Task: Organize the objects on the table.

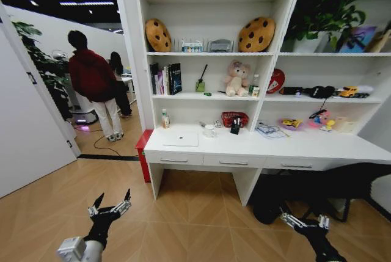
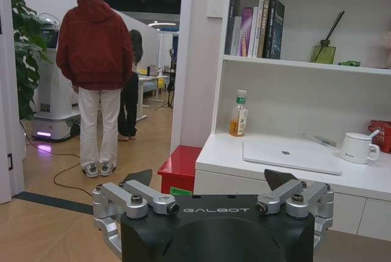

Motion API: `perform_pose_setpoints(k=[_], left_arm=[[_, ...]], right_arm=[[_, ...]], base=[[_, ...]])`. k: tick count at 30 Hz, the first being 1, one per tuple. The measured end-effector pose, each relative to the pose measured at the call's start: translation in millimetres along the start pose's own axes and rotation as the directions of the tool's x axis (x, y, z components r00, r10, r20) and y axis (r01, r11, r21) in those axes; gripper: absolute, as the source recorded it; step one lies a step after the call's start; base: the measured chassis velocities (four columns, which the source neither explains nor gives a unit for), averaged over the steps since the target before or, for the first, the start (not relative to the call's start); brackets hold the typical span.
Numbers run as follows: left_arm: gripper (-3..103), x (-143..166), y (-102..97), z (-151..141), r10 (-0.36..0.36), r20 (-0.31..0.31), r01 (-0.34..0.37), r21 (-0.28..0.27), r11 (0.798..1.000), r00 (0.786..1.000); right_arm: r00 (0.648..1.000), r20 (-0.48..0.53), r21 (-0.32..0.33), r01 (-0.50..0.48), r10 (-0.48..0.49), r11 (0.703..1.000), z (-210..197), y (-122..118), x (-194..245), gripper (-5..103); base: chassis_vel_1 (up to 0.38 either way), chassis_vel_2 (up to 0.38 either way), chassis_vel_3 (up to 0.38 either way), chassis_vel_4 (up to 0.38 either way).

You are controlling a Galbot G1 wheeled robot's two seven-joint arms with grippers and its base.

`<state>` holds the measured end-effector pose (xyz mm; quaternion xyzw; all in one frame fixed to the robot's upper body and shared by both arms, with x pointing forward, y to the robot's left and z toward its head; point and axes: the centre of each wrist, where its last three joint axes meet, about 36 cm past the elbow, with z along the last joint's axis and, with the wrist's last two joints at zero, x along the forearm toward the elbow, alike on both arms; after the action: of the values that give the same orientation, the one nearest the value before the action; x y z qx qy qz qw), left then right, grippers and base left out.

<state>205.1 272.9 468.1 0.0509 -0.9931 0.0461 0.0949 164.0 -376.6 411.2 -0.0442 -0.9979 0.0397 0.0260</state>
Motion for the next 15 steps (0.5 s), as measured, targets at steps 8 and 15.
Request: perform_pose_setpoints(k=[8, 15], left_arm=[[100, 0.0, 0.0, 0.0, 0.000, 0.000, 0.000, 0.000, 1.000, 1.000], [100, 0.0, 0.0, 0.0, 0.000, 0.000, 0.000, 0.000, 1.000, 1.000]], right_arm=[[1.000, 0.000, 0.000, 0.000, 0.000, 1.000, 0.0, 0.0, 0.0, 100], [1.000, 0.000, 0.000, 0.000, 0.000, 1.000, 0.0, 0.0, 0.0, 100]], base=[[0.000, 0.000, 0.000, 0.000], [0.000, 0.000, 0.000, 0.000]])
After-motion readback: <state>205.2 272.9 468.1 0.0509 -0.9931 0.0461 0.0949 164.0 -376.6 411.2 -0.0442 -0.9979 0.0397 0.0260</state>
